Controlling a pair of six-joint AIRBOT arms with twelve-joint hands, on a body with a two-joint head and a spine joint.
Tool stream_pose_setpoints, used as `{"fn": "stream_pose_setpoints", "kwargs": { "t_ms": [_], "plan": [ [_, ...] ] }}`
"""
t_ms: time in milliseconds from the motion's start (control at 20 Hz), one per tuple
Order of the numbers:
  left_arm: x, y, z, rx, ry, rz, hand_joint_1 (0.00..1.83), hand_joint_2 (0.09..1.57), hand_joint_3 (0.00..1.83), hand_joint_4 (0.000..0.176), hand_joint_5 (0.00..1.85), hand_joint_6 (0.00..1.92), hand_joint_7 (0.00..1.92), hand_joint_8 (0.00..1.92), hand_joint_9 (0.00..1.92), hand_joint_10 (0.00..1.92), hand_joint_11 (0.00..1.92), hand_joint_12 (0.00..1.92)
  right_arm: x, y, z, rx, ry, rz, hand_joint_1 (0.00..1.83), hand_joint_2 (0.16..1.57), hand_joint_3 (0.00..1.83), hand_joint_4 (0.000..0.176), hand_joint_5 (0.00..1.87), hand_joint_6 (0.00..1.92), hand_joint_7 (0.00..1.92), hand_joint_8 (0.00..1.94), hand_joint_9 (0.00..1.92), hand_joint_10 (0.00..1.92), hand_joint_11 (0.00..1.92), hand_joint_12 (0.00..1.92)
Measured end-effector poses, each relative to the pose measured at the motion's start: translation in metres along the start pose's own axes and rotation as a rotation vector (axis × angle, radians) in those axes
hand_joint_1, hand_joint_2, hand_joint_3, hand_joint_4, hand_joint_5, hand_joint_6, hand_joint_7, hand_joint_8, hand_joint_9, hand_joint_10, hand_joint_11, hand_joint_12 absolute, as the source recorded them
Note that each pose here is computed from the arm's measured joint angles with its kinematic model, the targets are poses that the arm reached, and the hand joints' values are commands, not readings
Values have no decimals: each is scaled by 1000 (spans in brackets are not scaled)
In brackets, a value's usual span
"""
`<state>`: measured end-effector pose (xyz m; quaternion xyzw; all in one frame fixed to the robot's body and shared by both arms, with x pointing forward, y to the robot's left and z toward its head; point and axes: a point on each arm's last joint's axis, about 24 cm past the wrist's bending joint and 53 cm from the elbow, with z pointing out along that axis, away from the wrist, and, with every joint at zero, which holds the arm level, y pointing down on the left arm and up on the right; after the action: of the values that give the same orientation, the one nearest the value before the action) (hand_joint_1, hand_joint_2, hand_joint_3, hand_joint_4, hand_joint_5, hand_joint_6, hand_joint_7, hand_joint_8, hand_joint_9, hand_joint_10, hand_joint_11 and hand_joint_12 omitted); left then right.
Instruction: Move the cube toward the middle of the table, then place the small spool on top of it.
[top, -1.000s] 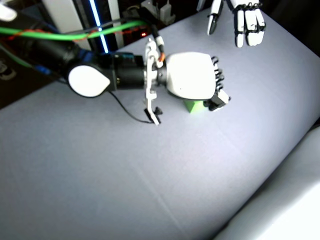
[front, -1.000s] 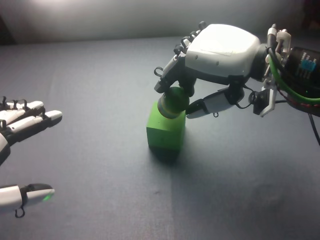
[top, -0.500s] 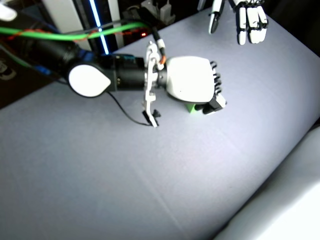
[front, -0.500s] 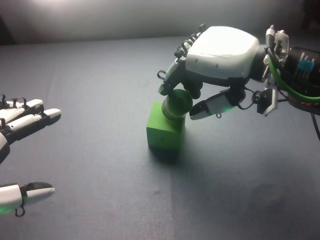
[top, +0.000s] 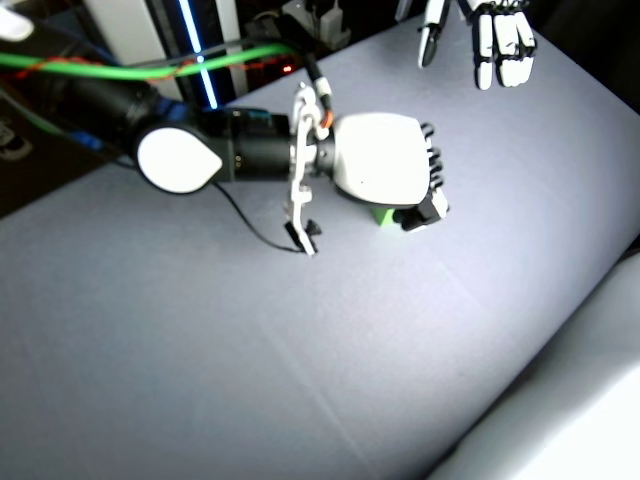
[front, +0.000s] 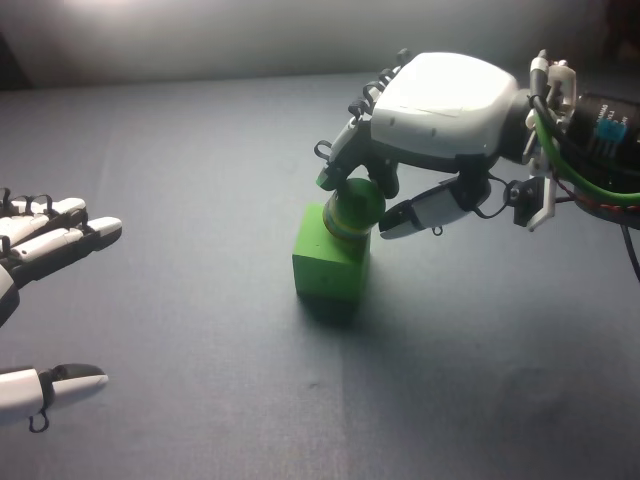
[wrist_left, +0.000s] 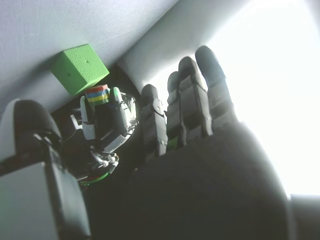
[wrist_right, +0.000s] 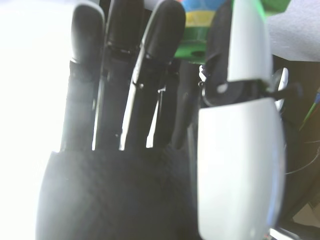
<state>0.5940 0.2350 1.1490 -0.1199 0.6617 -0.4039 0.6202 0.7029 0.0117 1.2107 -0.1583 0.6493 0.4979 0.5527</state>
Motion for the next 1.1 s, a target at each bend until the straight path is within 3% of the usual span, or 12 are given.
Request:
{"fn": "stream_pose_setpoints", "kwargs": {
  "t_ms": [50, 150, 200, 250, 300, 350, 550, 700, 850, 900, 1000, 1100],
  "plan": [
    [0, 0, 0, -1, 0, 0, 831, 958, 0, 101, 310, 3, 205, 0, 219, 1, 0, 552, 1, 0, 0, -1, 2, -2, 1284, 1016, 0, 0, 1225, 391, 1252, 687, 1330, 144, 776, 1305],
    [-1, 1, 0, 0, -1, 1, 821, 961, 1, 102, 304, 0, 200, 0, 219, 1, 0, 552, 1, 1, 1, -4, 4, -5, 1271, 1060, 0, 0, 1039, 706, 1185, 809, 1247, 101, 698, 1300],
    [-1, 1, 0, -1, -1, 1, 834, 957, 0, 88, 316, 3, 215, 3, 233, 4, 0, 598, 2, 2, 1, -5, 4, -5, 1277, 1070, 2, 0, 983, 778, 1182, 830, 1252, 94, 714, 1270],
    [0, 1, 0, -1, 0, 1, 823, 954, 0, 89, 312, 0, 222, 3, 245, 5, 0, 640, 2, 2, 1, -5, 5, -6, 1159, 1005, 0, 0, 908, 287, 1073, 449, 1221, 79, 661, 1316],
    [0, 1, 0, -1, 0, 1, 827, 954, 0, 96, 308, 0, 223, 2, 249, 6, 0, 648, 2, 2, 1, -6, 6, -8, 1120, 989, 0, 0, 924, 79, 1100, 226, 1196, 62, 645, 1270],
    [-1, 1, 0, -1, -1, 1, 846, 955, 0, 99, 300, 0, 216, 2, 230, 4, 0, 593, 3, 1, 1, -3, 10, -11, 1093, 995, 0, 0, 930, 20, 1109, 100, 1150, 35, 594, 1232],
    [-1, 1, 0, -2, -1, 1, 806, 959, 0, 86, 273, 0, 221, 2, 236, 3, 0, 603, 5, 0, 2, 5, 16, -12, 1064, 1003, 0, 0, 889, 1, 1025, 1, 1013, 0, 494, 1085],
    [-1, 1, 0, -2, -1, -2, 823, 964, 2, 98, 256, 0, 217, 0, 237, 2, 0, 610, 5, -1, 2, 7, 18, -14, 1031, 1004, 0, 0, 859, 0, 948, 0, 967, 0, 456, 1135],
    [-1, 1, 0, -2, -2, -3, 818, 957, 0, 126, 244, 1, 220, 2, 254, 5, 0, 689, 6, -2, 2, 11, 21, -14, 1023, 997, 0, 0, 839, 0, 921, 0, 910, 0, 397, 1116],
    [-1, 1, 0, -2, -4, -4, 813, 958, 0, 109, 253, 3, 224, 2, 251, 2, 0, 677, 6, -2, 2, 11, 21, -14, 1018, 991, 0, 0, 840, 1, 917, 0, 892, 0, 346, 1163],
    [-2, 1, 0, -3, -5, -5, 808, 952, 0, 127, 243, 1, 232, 1, 274, 5, 0, 766, 6, -2, 2, 11, 21, -14, 994, 976, 0, 0, 794, 0, 814, 0, 834, 0, 314, 1198],
    [-2, 1, 0, -3, -6, -5, 813, 950, 0, 123, 227, 4, 237, 2, 297, 9, 0, 846, 7, -2, 2, 12, 23, -16, 963, 946, 0, 60, 674, 0, 598, 0, 626, 0, 120, 1182]
  ]
}}
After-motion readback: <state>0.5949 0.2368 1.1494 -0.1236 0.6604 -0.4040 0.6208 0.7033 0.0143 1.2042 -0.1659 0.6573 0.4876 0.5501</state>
